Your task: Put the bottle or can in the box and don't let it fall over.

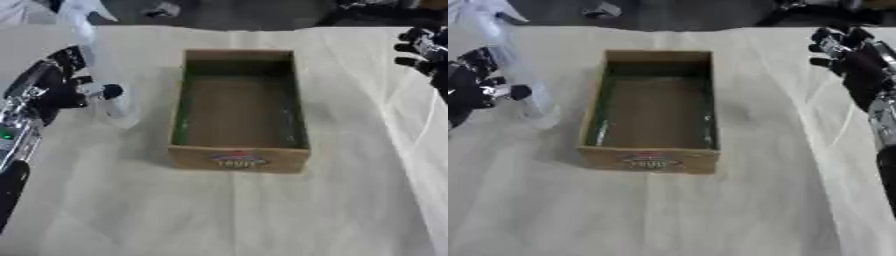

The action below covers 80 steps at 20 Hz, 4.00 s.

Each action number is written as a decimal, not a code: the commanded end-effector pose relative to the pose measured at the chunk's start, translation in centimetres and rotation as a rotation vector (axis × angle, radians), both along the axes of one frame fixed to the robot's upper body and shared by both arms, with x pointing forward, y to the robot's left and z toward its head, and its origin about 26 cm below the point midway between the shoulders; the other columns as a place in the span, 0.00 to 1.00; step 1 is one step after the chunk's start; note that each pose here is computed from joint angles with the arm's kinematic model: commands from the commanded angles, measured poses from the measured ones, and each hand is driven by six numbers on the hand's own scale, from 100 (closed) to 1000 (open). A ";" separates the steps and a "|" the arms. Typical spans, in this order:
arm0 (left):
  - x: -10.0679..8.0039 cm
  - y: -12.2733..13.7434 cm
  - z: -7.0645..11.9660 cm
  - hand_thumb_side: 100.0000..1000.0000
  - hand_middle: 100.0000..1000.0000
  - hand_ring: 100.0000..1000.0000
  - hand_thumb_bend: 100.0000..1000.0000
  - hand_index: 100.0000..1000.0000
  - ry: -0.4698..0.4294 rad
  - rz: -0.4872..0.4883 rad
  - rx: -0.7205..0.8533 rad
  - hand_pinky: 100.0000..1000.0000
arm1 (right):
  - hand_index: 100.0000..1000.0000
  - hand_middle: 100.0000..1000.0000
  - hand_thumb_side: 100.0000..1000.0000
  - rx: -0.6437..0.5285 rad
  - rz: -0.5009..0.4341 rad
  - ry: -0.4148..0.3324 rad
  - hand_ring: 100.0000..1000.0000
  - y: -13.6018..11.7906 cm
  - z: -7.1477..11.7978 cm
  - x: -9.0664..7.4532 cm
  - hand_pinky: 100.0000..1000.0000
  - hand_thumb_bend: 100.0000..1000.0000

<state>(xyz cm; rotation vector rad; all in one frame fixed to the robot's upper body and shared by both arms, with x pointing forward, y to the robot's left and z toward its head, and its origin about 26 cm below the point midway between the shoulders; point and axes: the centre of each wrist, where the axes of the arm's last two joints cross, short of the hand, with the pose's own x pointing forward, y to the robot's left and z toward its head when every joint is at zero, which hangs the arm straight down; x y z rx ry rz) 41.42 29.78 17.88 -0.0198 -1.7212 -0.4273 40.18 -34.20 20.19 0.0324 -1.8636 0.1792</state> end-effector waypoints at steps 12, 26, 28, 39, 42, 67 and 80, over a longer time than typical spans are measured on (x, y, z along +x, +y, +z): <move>0.9 -1.1 0.2 0.00 0.76 0.97 0.85 0.79 0.020 -0.066 0.012 0.88 | 0.87 0.69 0.26 -0.022 -0.006 -0.022 0.80 -0.1 1.2 0.1 0.79 0.03; 2.0 -2.0 -1.2 0.00 0.59 0.79 0.63 0.70 0.026 0.018 0.007 0.90 | 0.87 0.69 0.27 -0.017 -0.003 -0.016 0.80 -0.1 1.0 0.1 0.80 0.02; 2.1 -2.1 -1.2 0.00 0.51 0.72 0.13 0.63 0.024 0.050 0.006 0.87 | 0.87 0.69 0.27 -0.016 -0.002 -0.015 0.80 -0.1 1.0 0.1 0.80 0.02; 2.7 -2.8 -1.4 0.50 0.07 0.35 0.00 0.14 -0.091 0.238 0.084 0.68 | 0.87 0.69 0.28 -0.016 0.001 -0.008 0.80 -0.1 0.8 0.2 0.80 0.01; 2.7 -3.0 -1.3 0.51 0.00 0.31 0.00 0.08 -0.134 0.247 0.127 0.65 | 0.87 0.69 0.29 -0.015 -0.001 -0.006 0.80 -0.1 0.7 0.2 0.80 0.01; -3.6 -9.5 10.8 0.64 0.00 0.30 0.00 0.07 -0.626 0.042 0.102 0.63 | 0.87 0.69 0.28 -0.013 0.001 -0.008 0.80 -0.1 1.0 0.2 0.80 0.00; -1.6 -17.0 8.1 0.64 0.00 0.31 0.00 0.07 -0.597 -0.102 0.154 0.61 | 0.87 0.68 0.28 0.001 0.034 -0.016 0.80 1.1 1.3 0.4 0.81 0.00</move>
